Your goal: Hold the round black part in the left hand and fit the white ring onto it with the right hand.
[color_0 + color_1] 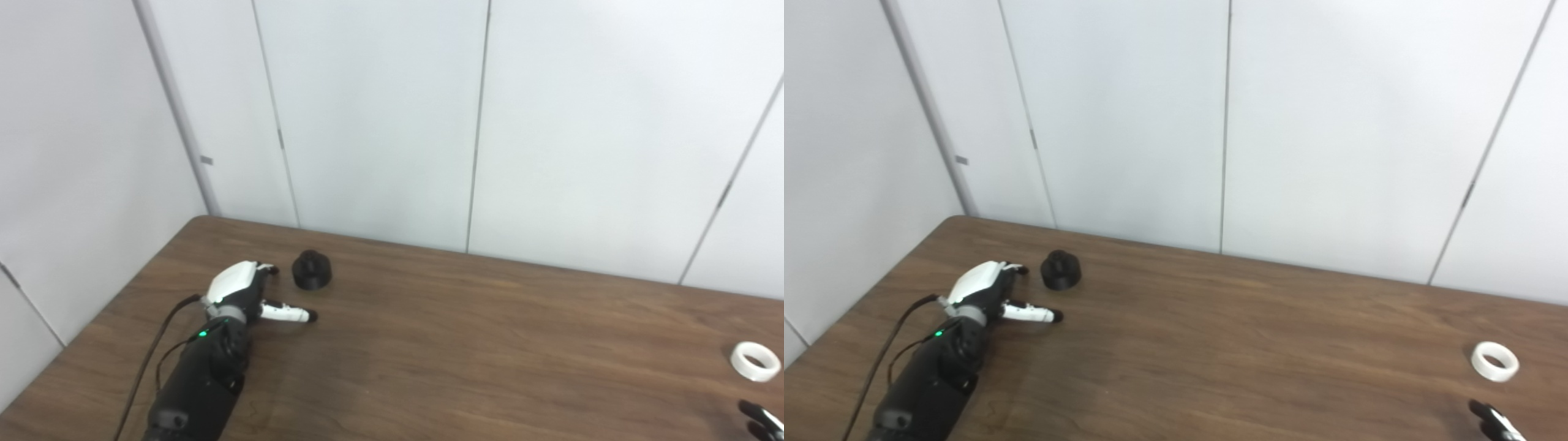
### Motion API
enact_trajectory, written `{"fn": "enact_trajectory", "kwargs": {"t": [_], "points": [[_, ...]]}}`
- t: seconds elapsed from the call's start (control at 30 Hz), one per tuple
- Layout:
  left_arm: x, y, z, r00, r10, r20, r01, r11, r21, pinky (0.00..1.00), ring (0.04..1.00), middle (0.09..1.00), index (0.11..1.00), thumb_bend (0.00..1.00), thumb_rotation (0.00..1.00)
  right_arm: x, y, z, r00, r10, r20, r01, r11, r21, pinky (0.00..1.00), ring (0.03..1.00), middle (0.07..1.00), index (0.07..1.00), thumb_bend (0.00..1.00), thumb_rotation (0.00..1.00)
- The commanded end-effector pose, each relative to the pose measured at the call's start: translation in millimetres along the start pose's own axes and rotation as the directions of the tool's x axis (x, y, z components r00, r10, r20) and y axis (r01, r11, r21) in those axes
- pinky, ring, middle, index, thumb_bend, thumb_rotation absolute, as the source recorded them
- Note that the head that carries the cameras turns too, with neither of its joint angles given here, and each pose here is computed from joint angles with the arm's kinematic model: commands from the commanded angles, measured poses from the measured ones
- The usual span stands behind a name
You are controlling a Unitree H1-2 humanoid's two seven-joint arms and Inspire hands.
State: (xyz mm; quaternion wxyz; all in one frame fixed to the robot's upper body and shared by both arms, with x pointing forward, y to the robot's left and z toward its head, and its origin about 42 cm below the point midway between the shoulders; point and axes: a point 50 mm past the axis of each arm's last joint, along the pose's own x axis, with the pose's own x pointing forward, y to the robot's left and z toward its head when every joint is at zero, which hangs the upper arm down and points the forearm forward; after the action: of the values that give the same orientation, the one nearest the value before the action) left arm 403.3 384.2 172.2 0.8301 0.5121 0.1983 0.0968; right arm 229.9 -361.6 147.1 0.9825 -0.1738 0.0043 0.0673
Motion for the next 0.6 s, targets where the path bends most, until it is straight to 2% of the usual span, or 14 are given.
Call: {"fn": "enact_trajectory", "kwargs": {"t": [0.0,0.2,0.37,0.57], "points": [[10.3,24.5,8.8,0.998,0.064,0.003,-0.064,0.998,0.007,1.00,1.000,1.000,0.932,1.00,0.37,-4.7,-16.5,-3.1,0.999,-0.022,-0.034,0.021,0.999,-0.030,0.90,0.991,1.000,0.917,0.68,0.43],[17.5,24.9,6.0,0.998,0.059,-0.025,-0.059,0.998,0.003,1.00,1.000,1.000,0.926,1.00,0.36,-5.7,-17.6,-3.6,0.999,-0.020,-0.038,0.018,0.999,-0.049,0.87,0.982,1.000,0.917,0.71,0.48],[21.2,21.0,3.3,0.998,0.051,-0.042,-0.051,0.999,0.003,1.00,1.000,1.000,0.908,1.00,0.32,-8.1,-17.4,-1.8,0.999,-0.018,-0.037,0.017,0.999,-0.044,0.87,0.983,1.000,0.911,0.71,0.47],[23.5,15.8,6.1,0.999,0.045,-0.029,-0.045,0.999,0.000,1.00,1.000,1.000,0.897,1.00,0.29,-10.1,-18.0,-2.5,0.999,-0.017,-0.038,0.016,0.999,-0.041,0.88,0.988,1.000,0.918,0.73,0.47]]}}
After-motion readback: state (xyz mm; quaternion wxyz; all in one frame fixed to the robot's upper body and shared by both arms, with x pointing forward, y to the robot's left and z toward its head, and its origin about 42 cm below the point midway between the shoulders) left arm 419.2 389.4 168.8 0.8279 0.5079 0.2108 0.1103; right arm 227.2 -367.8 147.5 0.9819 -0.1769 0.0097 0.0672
